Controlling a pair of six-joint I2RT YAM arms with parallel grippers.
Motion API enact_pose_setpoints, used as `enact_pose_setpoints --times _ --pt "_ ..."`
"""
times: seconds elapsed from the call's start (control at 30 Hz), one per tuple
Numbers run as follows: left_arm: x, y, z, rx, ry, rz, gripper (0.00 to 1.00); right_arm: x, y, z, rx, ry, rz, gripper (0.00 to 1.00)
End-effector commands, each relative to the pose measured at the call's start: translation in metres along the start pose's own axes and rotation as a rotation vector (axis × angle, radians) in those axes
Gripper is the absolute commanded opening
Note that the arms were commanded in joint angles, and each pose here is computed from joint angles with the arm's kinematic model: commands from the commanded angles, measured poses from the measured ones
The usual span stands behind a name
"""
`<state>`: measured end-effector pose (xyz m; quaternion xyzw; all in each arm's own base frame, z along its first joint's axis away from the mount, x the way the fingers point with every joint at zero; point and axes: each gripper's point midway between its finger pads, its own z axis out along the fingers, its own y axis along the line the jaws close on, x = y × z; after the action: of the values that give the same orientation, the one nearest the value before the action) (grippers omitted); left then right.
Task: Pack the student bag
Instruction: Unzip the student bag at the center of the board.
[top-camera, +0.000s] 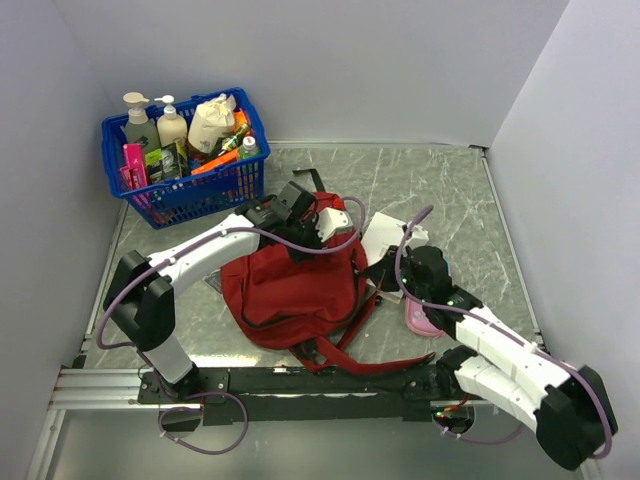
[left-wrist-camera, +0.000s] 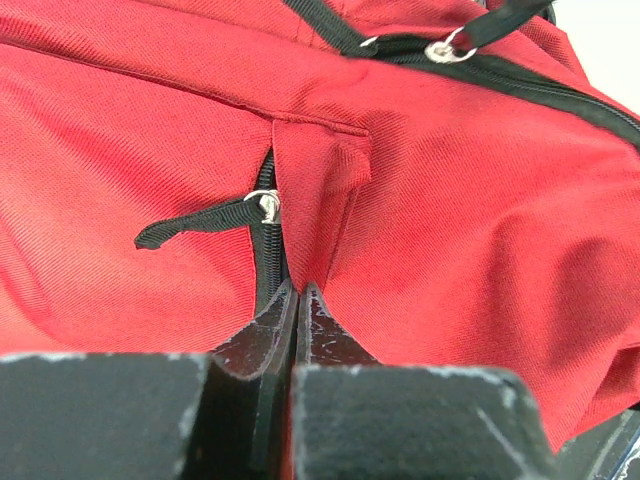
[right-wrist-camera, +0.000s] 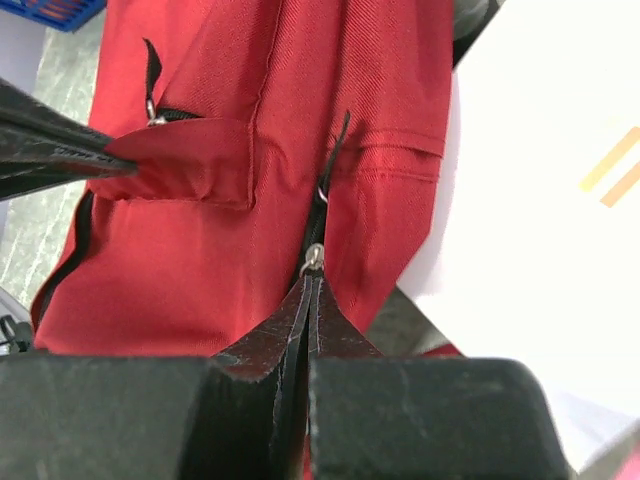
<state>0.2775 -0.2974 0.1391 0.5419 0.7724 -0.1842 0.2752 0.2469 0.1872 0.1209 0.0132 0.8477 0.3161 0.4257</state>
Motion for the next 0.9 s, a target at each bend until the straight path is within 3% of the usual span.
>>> enact_pose_setpoints --times 0.0,0.2,0.27,0.4,0.47,0.5,0.6,0.67,0.73,0.87 --pt "-0.03 0.002 -0.002 -0.03 -0.081 0.026 0.01 0.005 -0.01 -0.015 0.055 0.01 0.033 0.0" --pt "-0.045 0.022 -0.006 -0.12 -0.118 -0.002 0.02 0.005 -0.008 -0.024 0.042 -0.001 0.043 0.0" --pt "-0.05 0.035 -0.008 -0.135 -0.127 -0.018 0.09 0.003 -0.006 -0.028 0.039 -0.003 0.033 0.0" --pt "-0.099 0.056 -0.032 -0.075 -0.244 -0.039 0.6 -0.005 0.001 -0.033 0.022 -0.019 0.022 0.0" --pt "-0.111 0.055 -0.033 -0.018 -0.26 0.015 0.7 -0.006 0.003 -0.033 0.014 -0.022 0.022 0.0" --pt "-0.12 0.054 -0.036 0.0 -0.287 0.073 0.82 -0.006 0.004 -0.033 0.01 -0.023 0.025 0.0" --pt "-0.131 0.036 -0.03 0.139 -0.324 0.227 0.9 -0.009 0.008 -0.032 -0.01 -0.037 0.028 0.0" --pt "-0.12 0.023 -0.013 0.247 -0.305 0.265 0.91 -0.01 0.009 -0.033 -0.021 -0.044 0.031 0.0" --pt "-0.111 0.018 0.002 0.304 -0.295 0.371 0.99 -0.012 0.011 -0.035 -0.033 -0.058 0.031 0.0" --pt "-0.095 0.01 0.03 0.35 -0.236 0.558 0.96 -0.012 0.013 -0.038 -0.045 -0.07 0.034 0.0"
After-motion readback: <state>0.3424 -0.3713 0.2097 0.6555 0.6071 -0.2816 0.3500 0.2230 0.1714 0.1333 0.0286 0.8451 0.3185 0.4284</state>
